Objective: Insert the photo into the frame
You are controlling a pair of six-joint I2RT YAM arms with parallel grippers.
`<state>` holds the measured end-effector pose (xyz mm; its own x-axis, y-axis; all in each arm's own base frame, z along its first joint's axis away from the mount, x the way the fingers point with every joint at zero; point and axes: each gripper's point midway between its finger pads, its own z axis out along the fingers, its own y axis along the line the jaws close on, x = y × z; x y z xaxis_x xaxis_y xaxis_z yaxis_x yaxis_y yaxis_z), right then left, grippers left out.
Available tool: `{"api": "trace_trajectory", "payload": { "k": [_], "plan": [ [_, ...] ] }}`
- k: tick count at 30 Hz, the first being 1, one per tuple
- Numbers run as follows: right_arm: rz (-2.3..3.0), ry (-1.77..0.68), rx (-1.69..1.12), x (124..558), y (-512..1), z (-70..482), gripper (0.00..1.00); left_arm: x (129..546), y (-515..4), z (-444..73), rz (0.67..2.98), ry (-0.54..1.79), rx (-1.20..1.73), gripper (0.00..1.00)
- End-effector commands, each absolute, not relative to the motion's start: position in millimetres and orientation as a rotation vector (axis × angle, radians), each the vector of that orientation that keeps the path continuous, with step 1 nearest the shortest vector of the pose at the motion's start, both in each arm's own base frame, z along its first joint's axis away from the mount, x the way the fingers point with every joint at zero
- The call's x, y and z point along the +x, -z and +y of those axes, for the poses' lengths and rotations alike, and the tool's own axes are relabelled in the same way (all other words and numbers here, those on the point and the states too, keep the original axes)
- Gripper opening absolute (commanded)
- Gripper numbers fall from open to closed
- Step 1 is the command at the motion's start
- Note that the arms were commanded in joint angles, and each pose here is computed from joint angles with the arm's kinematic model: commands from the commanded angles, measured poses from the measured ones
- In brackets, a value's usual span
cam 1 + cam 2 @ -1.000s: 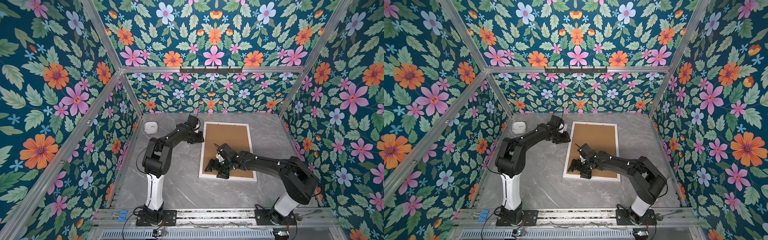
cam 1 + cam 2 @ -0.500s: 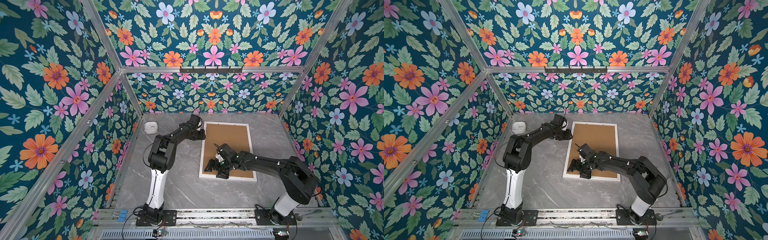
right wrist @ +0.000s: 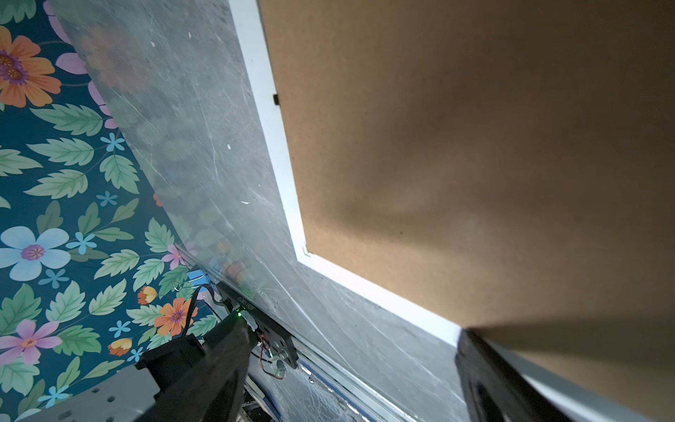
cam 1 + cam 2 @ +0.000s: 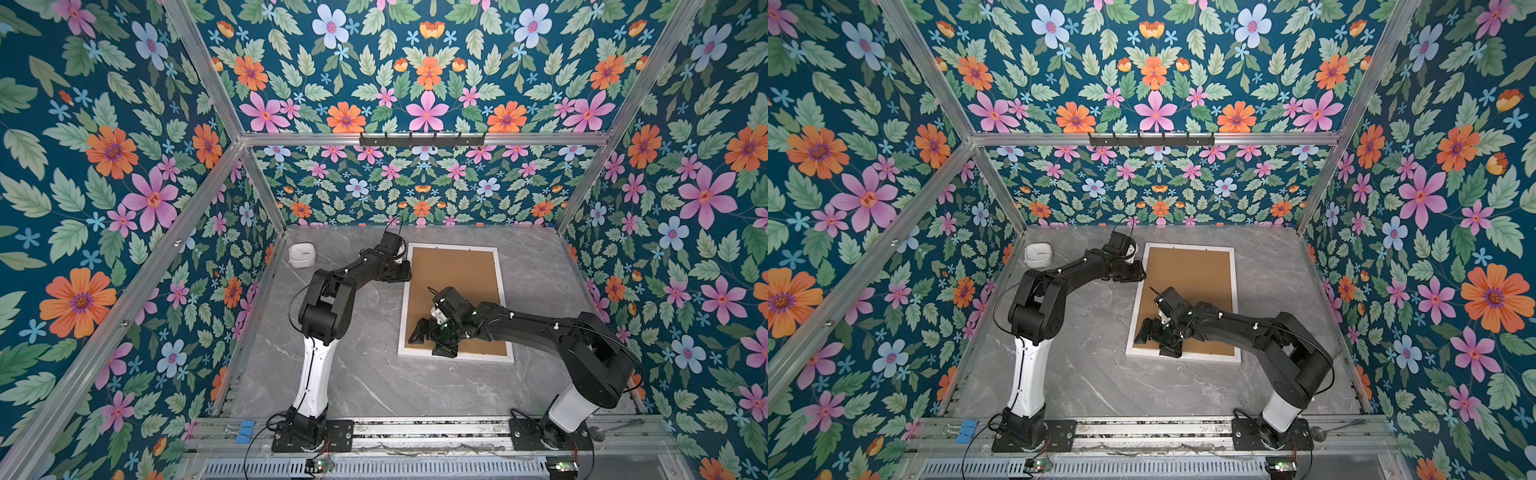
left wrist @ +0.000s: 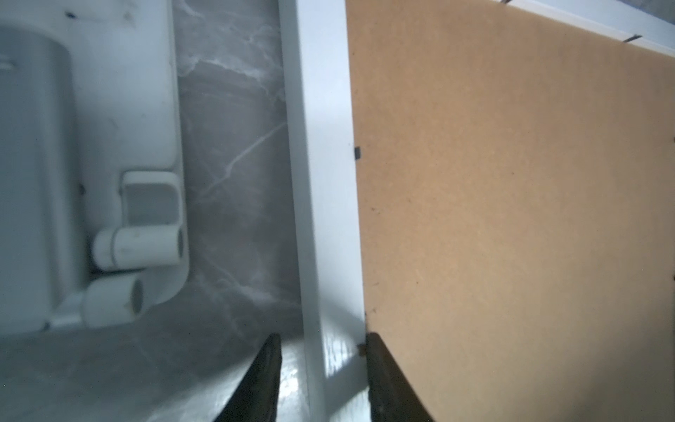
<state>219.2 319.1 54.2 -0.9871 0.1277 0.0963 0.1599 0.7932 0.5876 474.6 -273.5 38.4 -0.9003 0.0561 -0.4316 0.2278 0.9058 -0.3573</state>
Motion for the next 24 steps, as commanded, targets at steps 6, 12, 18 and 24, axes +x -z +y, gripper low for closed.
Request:
{"api": "trace_trajectory", "payload": {
  "k": [6, 12, 18, 24],
  "plan": [
    [-3.106, 0.614, -0.350, 231, -15, 274, 0.90, 455, -14, -250, 2.760, 0.417, 0.185, 0.29],
    [-3.093, 0.644, -0.411, 238, -15, 273, 0.89, 445, -12, -242, 2.785, 0.385, 0.179, 0.19],
    [-3.026, 0.800, -0.250, 225, -34, 290, 0.88, 434, -10, -234, 2.810, 0.354, 0.166, 0.16],
    [-3.031, 0.852, -0.034, 203, -66, 291, 0.89, 423, -19, -229, 2.815, 0.364, 0.126, 0.17]
  ]
}}
